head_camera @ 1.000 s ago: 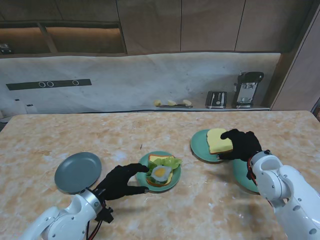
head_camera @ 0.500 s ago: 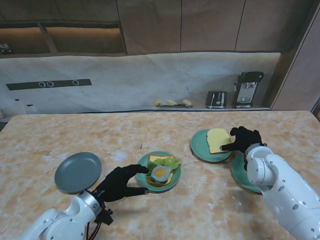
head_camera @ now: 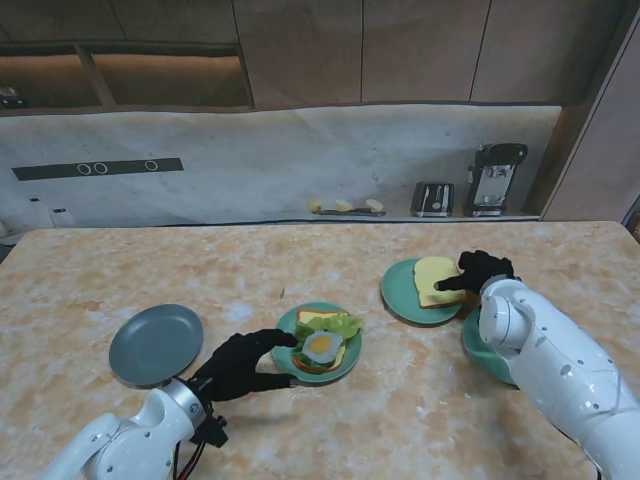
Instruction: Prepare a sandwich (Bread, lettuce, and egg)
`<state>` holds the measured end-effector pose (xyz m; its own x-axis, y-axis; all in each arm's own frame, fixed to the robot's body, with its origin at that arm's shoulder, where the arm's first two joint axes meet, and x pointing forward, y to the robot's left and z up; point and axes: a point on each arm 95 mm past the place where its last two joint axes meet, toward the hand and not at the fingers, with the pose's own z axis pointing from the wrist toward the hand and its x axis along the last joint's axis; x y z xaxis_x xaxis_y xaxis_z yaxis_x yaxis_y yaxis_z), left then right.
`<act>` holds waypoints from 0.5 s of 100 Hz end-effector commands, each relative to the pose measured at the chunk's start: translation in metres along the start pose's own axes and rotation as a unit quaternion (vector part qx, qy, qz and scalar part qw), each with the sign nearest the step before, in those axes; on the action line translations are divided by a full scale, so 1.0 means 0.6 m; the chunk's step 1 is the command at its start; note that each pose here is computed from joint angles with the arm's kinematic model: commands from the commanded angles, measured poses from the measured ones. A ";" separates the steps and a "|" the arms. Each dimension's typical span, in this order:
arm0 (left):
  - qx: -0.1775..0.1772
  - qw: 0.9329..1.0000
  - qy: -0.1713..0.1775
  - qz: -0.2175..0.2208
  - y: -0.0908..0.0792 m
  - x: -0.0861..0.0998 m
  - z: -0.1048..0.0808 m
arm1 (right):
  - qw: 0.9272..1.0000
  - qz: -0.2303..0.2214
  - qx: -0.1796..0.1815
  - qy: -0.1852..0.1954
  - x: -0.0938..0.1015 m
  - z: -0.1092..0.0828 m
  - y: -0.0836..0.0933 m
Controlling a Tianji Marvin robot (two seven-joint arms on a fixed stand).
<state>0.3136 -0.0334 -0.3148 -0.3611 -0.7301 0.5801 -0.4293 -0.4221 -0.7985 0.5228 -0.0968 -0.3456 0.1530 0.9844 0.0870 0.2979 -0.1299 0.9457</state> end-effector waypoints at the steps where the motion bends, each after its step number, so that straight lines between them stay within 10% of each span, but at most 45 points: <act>1: -0.008 1.000 -0.001 -0.001 0.003 0.000 0.001 | 1.000 0.010 0.006 0.000 0.016 0.004 -0.001; 50: -0.010 1.000 -0.002 0.001 0.003 0.001 0.003 | 0.999 0.000 0.006 -0.032 0.022 0.026 -0.020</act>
<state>0.3159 -0.0347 -0.3147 -0.3602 -0.7297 0.5811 -0.4342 -0.4202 -0.7968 0.5376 -0.0884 -0.3553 0.2139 0.9742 0.0722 0.2939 -0.1346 0.9463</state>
